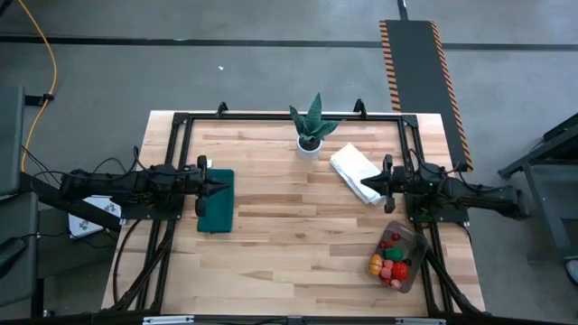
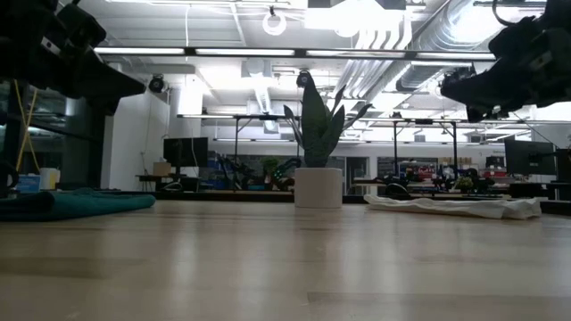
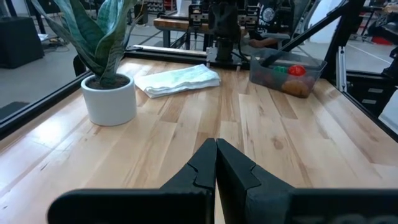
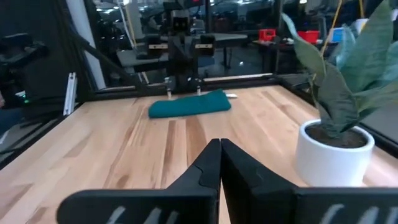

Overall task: Pick and placing Produce into tupperware
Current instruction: Return to home position

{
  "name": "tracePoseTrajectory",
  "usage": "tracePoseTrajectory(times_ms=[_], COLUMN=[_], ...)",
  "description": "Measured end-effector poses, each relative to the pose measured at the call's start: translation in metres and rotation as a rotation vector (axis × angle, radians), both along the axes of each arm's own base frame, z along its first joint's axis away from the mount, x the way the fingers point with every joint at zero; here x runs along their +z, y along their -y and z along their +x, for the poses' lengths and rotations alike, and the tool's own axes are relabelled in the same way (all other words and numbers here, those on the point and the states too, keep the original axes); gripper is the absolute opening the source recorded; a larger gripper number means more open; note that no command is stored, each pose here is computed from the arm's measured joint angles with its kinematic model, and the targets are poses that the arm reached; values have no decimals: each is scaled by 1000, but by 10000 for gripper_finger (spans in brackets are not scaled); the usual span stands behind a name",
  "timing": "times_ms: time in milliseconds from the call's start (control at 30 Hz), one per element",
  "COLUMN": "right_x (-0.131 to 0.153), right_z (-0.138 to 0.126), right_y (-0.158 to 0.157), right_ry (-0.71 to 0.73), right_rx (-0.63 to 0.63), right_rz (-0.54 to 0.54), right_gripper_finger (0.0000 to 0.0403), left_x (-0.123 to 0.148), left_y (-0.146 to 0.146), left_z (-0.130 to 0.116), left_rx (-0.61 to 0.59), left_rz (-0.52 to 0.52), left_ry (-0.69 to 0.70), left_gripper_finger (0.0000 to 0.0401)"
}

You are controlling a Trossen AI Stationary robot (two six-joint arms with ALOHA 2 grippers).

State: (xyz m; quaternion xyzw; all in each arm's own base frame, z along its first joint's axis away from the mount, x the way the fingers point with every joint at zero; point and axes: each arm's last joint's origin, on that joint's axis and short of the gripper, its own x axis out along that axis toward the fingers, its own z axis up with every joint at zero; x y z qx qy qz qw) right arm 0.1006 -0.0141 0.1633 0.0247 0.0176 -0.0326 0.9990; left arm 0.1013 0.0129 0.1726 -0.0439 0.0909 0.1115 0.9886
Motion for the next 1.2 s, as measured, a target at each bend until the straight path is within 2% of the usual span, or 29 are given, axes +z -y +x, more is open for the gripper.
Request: tracePoseTrajectory(times_ms=[400,567,733,900,1200], right_x=[3,4,4,4,4], right_z=[-3,-2,-2,-2,-2], right_y=[-7,-9,-10,-10,-10], right_ry=[43,46,48,49,49], right_rx=[-27,-24,-16,-15,-13], right_rz=[-30,-25,-16,-3,-9], right_gripper_finger=[0,0,0,0,0], left_x=[2,5,-1,5,4], left_y=[0,1,2,2,1], left_z=[0,-2,-6,-5,-5], left_rx=[-5,-46,-47,-47,-30], left_rz=[12,30,37,80,111], left_ry=[24,55,118,284,291], left_gripper_finger=[0,0,0,0,0])
